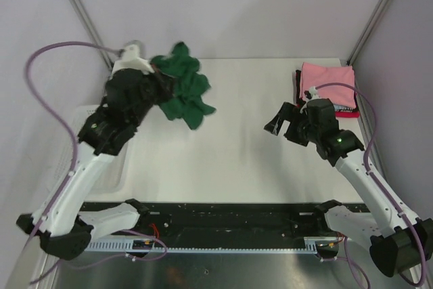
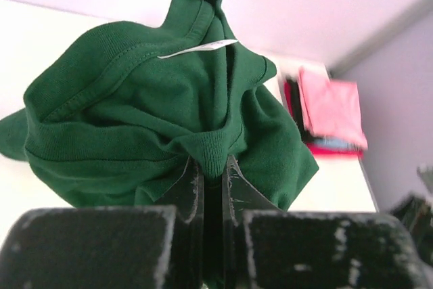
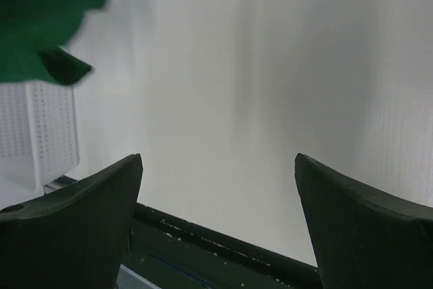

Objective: Fold and stack the t-shirts
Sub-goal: Move the tshirt to the center of the board, then flatten out the tshirt

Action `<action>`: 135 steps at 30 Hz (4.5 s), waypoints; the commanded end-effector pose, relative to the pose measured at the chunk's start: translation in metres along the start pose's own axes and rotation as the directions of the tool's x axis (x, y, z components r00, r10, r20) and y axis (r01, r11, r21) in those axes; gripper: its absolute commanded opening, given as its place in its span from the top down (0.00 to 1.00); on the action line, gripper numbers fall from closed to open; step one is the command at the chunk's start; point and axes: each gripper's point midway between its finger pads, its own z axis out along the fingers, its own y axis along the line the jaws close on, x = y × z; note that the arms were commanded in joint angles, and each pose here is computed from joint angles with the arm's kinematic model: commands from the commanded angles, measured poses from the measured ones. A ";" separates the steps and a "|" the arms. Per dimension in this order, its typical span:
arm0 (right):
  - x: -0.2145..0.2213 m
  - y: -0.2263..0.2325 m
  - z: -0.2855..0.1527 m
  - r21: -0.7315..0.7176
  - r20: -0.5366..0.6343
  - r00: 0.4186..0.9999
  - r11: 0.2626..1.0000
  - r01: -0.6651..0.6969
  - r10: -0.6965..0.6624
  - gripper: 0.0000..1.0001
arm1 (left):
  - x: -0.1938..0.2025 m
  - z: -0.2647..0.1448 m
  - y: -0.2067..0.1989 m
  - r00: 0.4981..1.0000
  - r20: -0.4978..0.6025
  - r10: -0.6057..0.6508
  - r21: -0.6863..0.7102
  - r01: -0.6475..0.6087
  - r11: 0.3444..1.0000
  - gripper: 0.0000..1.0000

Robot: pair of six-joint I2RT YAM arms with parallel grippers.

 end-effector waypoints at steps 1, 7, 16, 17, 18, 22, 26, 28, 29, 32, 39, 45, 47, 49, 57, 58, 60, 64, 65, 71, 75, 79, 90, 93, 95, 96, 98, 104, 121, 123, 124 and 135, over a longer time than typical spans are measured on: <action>-0.017 0.006 -0.010 -0.016 0.051 0.999 1.000 0.013 -0.012 0.01 | 0.091 0.024 -0.041 0.962 -0.230 0.146 0.185 -0.105 0.977 0.96; -0.005 -0.009 -0.004 0.052 -0.001 1.000 0.999 0.017 -0.017 0.01 | 0.201 0.026 -0.041 0.850 -0.469 0.242 0.276 -0.119 0.954 0.24; 0.032 0.017 0.020 0.049 -0.078 0.990 0.992 0.119 -0.115 0.04 | 0.214 0.025 0.039 0.866 -0.491 0.096 0.047 -0.084 0.995 0.19; 0.035 0.024 0.024 0.032 -0.081 0.989 0.991 0.127 -0.124 0.05 | 0.217 0.025 0.046 0.863 -0.499 0.081 0.028 -0.077 0.997 0.21; 0.038 0.028 0.029 0.027 -0.078 0.988 0.990 0.138 -0.135 0.07 | 0.221 0.024 0.052 0.860 -0.505 0.071 0.017 -0.073 0.997 0.23; 0.042 0.035 0.047 0.032 -0.069 0.985 0.986 0.162 -0.159 0.11 | 0.236 0.020 0.064 0.838 -0.540 0.081 0.014 -0.087 0.996 0.33; 0.045 0.030 0.055 0.062 -0.076 0.985 0.985 0.163 -0.158 0.13 | 0.257 0.018 0.059 0.780 -0.612 0.132 0.089 -0.098 0.991 0.45; 0.047 0.032 0.054 0.060 -0.076 0.984 0.984 0.167 -0.162 0.15 | 0.268 0.020 0.064 0.759 -0.636 0.140 0.084 -0.113 0.990 0.48; 0.048 0.034 0.053 0.055 -0.075 0.984 0.984 0.168 -0.164 0.15 | 0.273 0.021 0.067 0.747 -0.649 0.144 0.081 -0.121 0.989 0.48; 0.060 0.042 0.052 0.046 -0.085 0.981 0.982 0.181 -0.176 0.16 | 0.293 0.023 0.071 0.699 -0.698 0.154 0.090 -0.128 0.988 0.49; 0.097 0.050 0.061 0.044 -0.148 0.970 0.979 0.199 -0.191 0.18 | 0.326 0.024 0.098 0.635 -0.760 0.140 0.017 -0.196 0.981 0.40; 0.116 0.049 0.071 0.032 -0.178 0.968 0.982 0.188 -0.180 0.19 | 0.346 0.023 0.116 0.615 -0.779 0.122 -0.026 -0.226 0.974 0.39; 0.120 0.048 0.075 0.032 -0.184 0.967 0.982 0.187 -0.178 0.19 | 0.351 0.025 0.114 0.610 -0.785 0.109 -0.026 -0.208 0.978 0.40; 0.122 0.047 0.078 0.035 -0.182 0.968 0.982 0.183 -0.174 0.20 | 0.355 0.027 0.110 0.606 -0.790 0.092 -0.026 -0.182 0.983 0.40; 0.120 0.051 0.089 0.023 -0.141 0.978 0.987 0.158 -0.154 0.20 | 0.355 0.043 0.087 0.642 -0.766 0.036 -0.011 -0.069 0.998 0.62; 0.121 0.052 0.090 0.019 -0.137 0.979 0.988 0.152 -0.148 0.21 | 0.349 0.045 0.083 0.656 -0.754 0.037 -0.004 -0.061 0.998 0.70; 0.123 0.052 0.095 0.015 -0.133 0.982 0.990 0.140 -0.136 0.22 | 0.336 0.047 0.074 0.684 -0.728 0.045 0.018 -0.046 0.999 0.87; 0.128 0.053 0.104 0.019 -0.130 0.985 0.992 0.121 -0.118 0.23 | 0.295 0.046 0.054 0.764 -0.643 0.050 0.064 -0.012 0.998 0.99; 0.130 0.053 0.106 0.020 -0.128 0.985 0.993 0.117 -0.113 0.23 | 0.285 0.046 0.050 0.782 -0.621 0.050 0.069 -0.009 0.998 1.00; 0.139 0.061 0.114 0.008 -0.115 0.988 0.995 0.102 -0.100 0.24 | 0.250 0.040 0.049 0.820 -0.568 0.065 0.042 -0.050 0.998 1.00; 0.147 0.059 0.125 0.024 -0.113 0.989 0.995 0.099 -0.096 0.24 | 0.268 0.036 0.069 0.790 -0.611 0.042 -0.020 -0.069 0.997 0.84; 0.144 0.058 0.137 0.027 -0.079 0.991 0.994 0.108 -0.105 0.29 | 0.285 0.030 0.081 0.767 -0.641 0.031 -0.048 -0.080 0.996 0.70; 0.100 0.065 0.131 0.060 0.026 0.991 0.989 0.132 -0.134 0.99 | 0.340 0.017 0.108 0.674 -0.738 0.033 -0.050 -0.104 0.993 0.49; 0.093 0.069 0.124 0.058 0.037 0.989 0.988 0.143 -0.146 1.00 | 0.353 0.019 0.106 0.653 -0.757 0.032 -0.026 -0.079 0.997 0.47; 0.092 0.068 0.123 0.061 0.034 0.988 0.987 0.149 -0.152 1.00 | 0.359 0.022 0.103 0.646 -0.763 0.032 -0.013 -0.065 0.998 0.47; 0.092 0.068 0.123 0.061 0.031 0.988 0.987 0.150 -0.152 1.00 | 0.361 0.024 0.102 0.641 -0.767 0.033 -0.006 -0.059 0.998 0.47; 0.094 0.068 0.124 0.060 0.022 0.988 0.986 0.153 -0.154 1.00 | 0.367 0.026 0.099 0.631 -0.775 0.032 0.006 -0.042 0.999 0.47; 0.099 0.067 0.126 0.057 0.002 0.987 0.986 0.158 -0.158 1.00 | 0.377 0.033 0.095 0.623 -0.782 0.018 0.017 -0.008 1.000 0.48; 0.103 0.057 0.128 0.091 -0.026 0.984 0.980 0.177 -0.175 1.00 | 0.362 0.044 0.085 0.695 -0.719 -0.007 0.022 0.033 0.999 0.97; 0.098 0.052 0.127 0.106 -0.020 0.984 0.978 0.181 -0.180 1.00 | 0.343 0.043 0.077 0.727 -0.687 -0.002 0.040 0.041 0.998 0.99; 0.093 0.049 0.126 0.115 -0.013 0.983 0.977 0.181 -0.181 1.00 | 0.331 0.042 0.072 0.743 -0.669 0.002 0.051 0.043 0.998 1.00; -0.043 0.025 0.092 0.125 0.154 0.977 0.984 0.125 -0.144 1.00 | 0.161 0.008 0.001 0.935 -0.353 0.043 0.239 0.045 0.970 1.00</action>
